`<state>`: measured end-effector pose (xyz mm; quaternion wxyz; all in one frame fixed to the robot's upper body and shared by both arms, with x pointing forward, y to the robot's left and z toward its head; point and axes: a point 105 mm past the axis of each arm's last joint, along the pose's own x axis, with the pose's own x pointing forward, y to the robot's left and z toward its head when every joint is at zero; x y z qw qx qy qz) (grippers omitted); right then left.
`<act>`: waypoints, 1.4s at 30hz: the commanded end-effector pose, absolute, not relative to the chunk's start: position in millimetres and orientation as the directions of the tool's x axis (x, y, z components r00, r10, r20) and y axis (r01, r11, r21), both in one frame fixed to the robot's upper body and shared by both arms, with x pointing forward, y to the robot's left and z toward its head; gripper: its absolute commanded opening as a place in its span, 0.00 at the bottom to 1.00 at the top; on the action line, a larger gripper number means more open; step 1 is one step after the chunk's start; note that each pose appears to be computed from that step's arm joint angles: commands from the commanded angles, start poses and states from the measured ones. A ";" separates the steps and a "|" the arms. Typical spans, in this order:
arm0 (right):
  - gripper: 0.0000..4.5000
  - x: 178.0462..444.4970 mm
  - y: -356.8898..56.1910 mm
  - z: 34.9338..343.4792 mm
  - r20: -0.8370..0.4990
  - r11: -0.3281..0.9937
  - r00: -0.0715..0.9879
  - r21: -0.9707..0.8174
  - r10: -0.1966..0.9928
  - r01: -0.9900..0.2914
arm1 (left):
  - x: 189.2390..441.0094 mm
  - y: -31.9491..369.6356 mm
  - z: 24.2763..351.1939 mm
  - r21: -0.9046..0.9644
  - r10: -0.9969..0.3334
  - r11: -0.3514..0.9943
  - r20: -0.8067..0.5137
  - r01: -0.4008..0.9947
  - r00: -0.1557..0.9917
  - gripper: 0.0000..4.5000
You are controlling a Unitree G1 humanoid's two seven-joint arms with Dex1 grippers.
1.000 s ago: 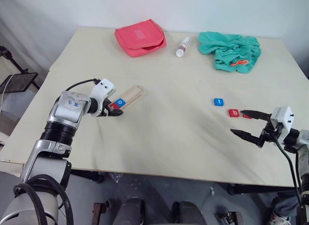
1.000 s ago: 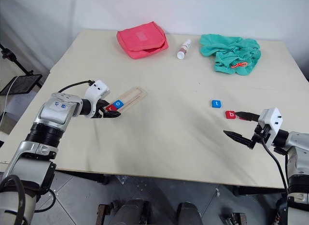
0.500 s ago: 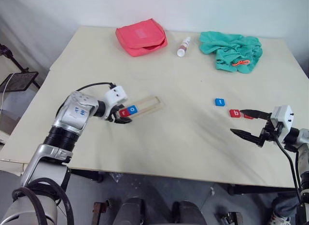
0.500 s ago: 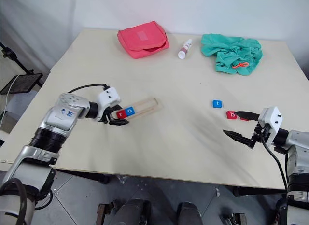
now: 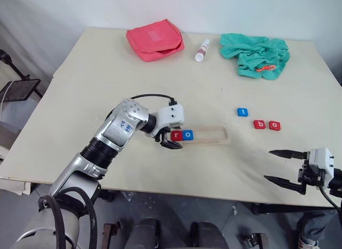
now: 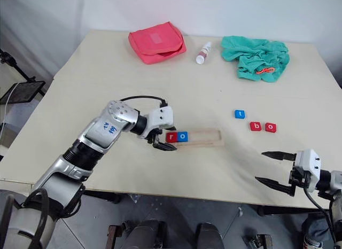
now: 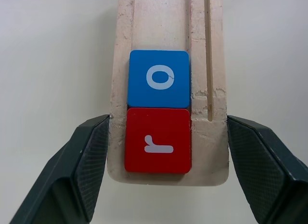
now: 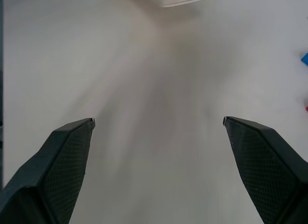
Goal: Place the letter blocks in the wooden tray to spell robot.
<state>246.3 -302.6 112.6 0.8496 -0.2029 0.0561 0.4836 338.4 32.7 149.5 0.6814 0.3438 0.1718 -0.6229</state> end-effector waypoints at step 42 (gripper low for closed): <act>1.00 264.5 -325.0 149.4 -0.123 0.787 0.839 -0.296 0.531 -0.541 | 325.3 52.2 237.3 0.378 -0.996 0.083 -0.004 0.922 0.092 0.99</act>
